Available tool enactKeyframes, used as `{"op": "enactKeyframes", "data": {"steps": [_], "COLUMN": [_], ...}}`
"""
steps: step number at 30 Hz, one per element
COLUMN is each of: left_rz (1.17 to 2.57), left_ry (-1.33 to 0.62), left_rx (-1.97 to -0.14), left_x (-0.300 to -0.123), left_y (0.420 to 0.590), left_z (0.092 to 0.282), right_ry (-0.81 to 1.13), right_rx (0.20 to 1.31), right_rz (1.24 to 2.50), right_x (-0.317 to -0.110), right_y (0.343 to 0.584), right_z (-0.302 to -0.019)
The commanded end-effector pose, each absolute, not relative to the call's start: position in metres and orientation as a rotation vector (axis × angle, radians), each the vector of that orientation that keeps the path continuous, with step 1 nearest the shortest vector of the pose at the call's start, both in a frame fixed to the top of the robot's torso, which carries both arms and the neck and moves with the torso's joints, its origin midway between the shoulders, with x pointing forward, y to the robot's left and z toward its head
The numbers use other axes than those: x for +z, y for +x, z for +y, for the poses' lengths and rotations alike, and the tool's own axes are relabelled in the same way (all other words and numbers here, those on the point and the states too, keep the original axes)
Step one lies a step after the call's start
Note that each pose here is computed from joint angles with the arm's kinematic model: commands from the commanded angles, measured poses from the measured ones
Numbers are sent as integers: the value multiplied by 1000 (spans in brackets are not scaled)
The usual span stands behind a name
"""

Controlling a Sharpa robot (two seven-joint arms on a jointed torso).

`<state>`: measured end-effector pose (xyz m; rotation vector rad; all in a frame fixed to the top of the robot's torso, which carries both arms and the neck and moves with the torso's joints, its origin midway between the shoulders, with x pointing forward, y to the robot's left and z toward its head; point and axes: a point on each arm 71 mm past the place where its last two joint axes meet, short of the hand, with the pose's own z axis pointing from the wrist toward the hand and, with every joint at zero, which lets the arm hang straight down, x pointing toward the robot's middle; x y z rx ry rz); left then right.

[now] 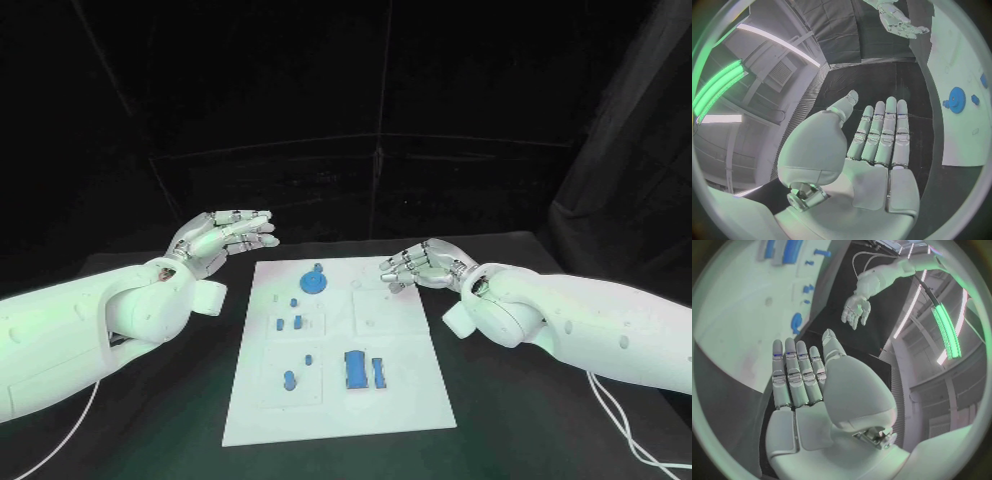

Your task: Assemble the parts on the task board

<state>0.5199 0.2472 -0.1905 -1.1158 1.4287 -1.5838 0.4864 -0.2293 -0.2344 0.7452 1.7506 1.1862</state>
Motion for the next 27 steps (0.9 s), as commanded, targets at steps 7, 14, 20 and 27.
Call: {"op": "enactKeyframes", "data": {"steps": [7, 14, 20, 27], "left_rz": [1287, 1348, 1333, 1293], "left_ry": [-1140, -1137, -1153, -1182], "left_rx": [-1497, -1498, -1458, -1366], "left_x": [-201, -207, -213, -223], "left_y": [544, 543, 532, 505], "left_z": [249, 243, 234, 215], "right_ry": [983, 961, 1003, 1103], "right_rx": [1396, 1313, 1315, 1292], "right_rz": [1427, 1480, 1421, 1305], "right_x": [-230, -235, -233, -229], "right_y": [533, 534, 524, 496], "right_z": [-240, -236, -228, -209]}}
